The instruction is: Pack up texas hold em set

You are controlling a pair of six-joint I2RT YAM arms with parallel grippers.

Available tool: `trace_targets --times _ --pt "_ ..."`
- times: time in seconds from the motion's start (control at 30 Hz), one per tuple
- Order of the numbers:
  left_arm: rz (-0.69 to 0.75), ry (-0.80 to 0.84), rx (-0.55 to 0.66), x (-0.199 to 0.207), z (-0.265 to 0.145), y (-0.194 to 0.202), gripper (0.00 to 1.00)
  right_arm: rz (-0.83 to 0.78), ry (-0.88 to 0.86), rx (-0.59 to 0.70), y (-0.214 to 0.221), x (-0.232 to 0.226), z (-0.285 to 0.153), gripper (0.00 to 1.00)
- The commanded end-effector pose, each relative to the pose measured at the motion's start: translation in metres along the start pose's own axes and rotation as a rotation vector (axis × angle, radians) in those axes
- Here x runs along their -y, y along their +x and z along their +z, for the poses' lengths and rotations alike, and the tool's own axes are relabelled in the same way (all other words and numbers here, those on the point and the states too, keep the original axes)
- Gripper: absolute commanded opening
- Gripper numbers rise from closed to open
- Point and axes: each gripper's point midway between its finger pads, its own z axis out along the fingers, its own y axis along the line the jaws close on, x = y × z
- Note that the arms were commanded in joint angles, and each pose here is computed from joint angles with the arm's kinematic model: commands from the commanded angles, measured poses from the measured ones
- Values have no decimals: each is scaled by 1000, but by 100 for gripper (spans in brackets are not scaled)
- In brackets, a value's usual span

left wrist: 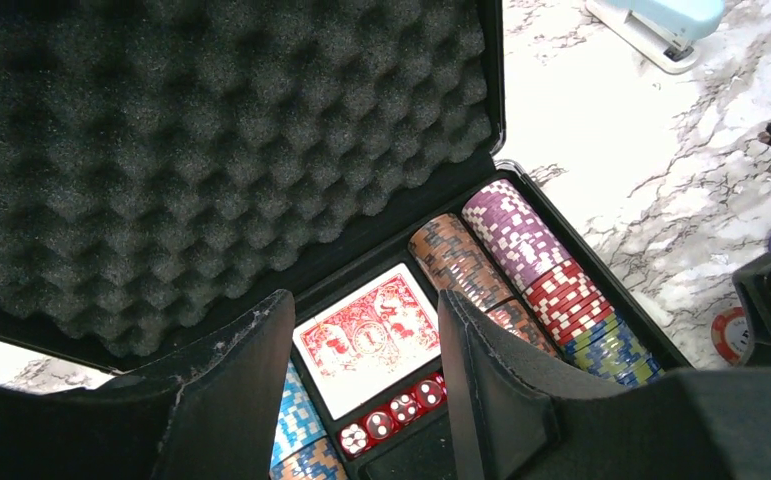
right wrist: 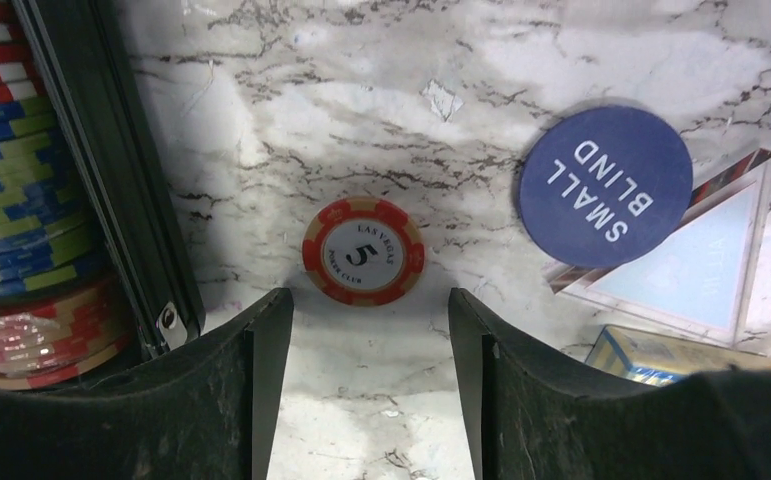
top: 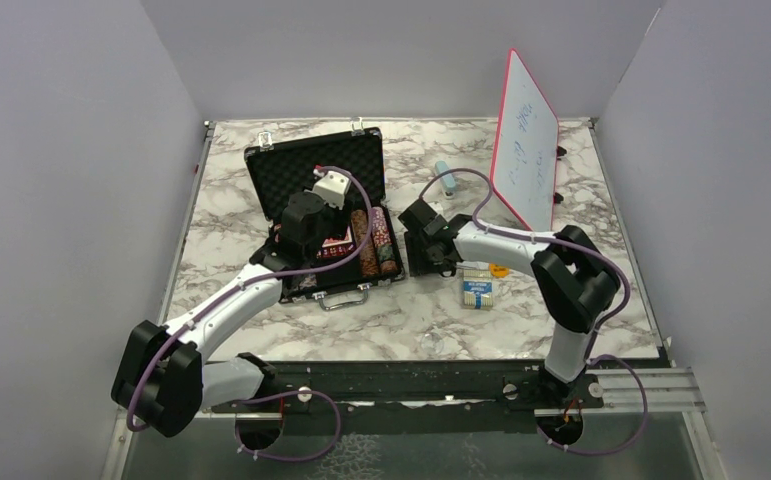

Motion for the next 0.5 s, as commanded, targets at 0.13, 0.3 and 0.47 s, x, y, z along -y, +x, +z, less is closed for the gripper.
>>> trace_targets --times 0.13,0.3,0.47 --pt "-27 -17 49 -4 -5 -9 58 -19 52 -56 9 10 29 61" --pt "-25 -8 44 -1 -4 -8 59 -19 66 -81 17 13 38 58" --pt "-22 2 39 0 -4 -7 59 -13 78 -88 22 17 40 51"
